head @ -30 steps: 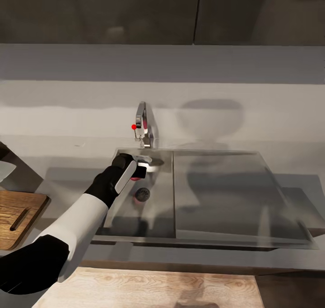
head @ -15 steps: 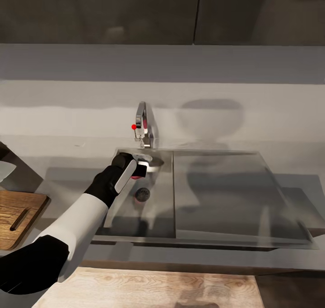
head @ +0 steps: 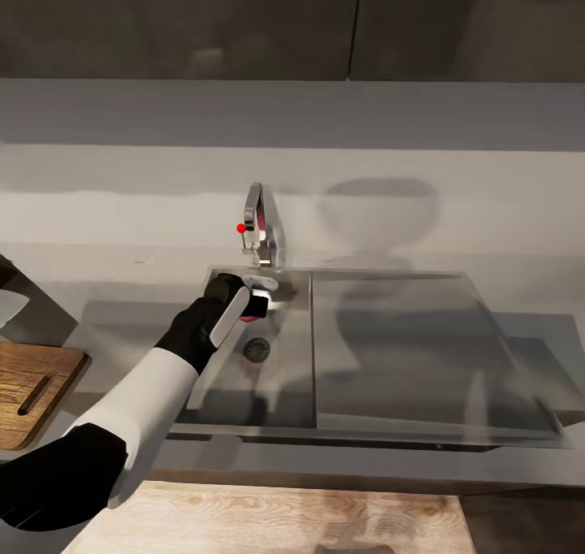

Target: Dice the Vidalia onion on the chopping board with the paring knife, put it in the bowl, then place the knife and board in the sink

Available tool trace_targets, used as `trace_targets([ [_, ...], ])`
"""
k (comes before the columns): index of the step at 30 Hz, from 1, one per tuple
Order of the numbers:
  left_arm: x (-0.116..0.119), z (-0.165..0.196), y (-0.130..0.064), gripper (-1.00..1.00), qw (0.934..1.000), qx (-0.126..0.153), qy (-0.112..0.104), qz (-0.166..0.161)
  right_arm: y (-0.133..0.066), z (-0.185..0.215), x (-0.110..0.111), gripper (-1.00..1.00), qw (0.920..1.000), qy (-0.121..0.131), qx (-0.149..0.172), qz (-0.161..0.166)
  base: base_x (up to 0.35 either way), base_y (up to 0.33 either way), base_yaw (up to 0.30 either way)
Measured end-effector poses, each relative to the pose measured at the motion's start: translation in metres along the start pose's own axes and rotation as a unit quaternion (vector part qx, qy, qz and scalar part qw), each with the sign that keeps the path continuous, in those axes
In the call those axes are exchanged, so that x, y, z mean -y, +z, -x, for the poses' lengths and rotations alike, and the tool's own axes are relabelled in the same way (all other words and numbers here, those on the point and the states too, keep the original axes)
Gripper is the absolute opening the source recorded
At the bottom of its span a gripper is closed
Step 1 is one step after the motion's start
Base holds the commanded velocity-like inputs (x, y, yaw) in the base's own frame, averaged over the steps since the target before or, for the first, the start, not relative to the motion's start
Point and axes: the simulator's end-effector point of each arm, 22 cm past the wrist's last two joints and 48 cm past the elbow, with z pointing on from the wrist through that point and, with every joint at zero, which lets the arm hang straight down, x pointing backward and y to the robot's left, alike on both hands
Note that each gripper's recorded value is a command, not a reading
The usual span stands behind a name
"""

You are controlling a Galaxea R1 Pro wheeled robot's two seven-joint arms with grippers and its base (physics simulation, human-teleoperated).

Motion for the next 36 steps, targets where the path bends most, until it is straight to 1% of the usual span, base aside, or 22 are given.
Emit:
trace_targets([
  [8, -0.0004, -0.0021, 0.0013, -1.00, 1.0000, -0.003, 0.000, 0.001, -0.0001, 0.0000, 0.0005, 1.00, 1.0000, 0.000, 0.000, 0.000, 0.000, 0.000, 0.000],
  [22, 0.0003, 0.0011, -0.0006, -1.00, 1.0000, 0.001, 0.000, 0.000, -0.0001, 0.0000, 0.0005, 1.00, 1.0000, 0.000, 0.000, 0.000, -0.006, 0.000, 0.000],
  [31, 0.0004, 0.0016, -0.0005, -1.00, 1.0000, 0.002, 0.000, 0.000, 0.0000, 0.0001, 0.0005, 1.00, 1.0000, 0.000, 0.000, 0.000, -0.231, 0.000, 0.000],
  [36, 0.0003, 0.0017, -0.0009, -1.00, 1.0000, 0.002, 0.000, 0.000, 0.0000, 0.0000, 0.0005, 1.00, 1.0000, 0.000, 0.000, 0.000, -0.073, 0.000, 0.000],
])
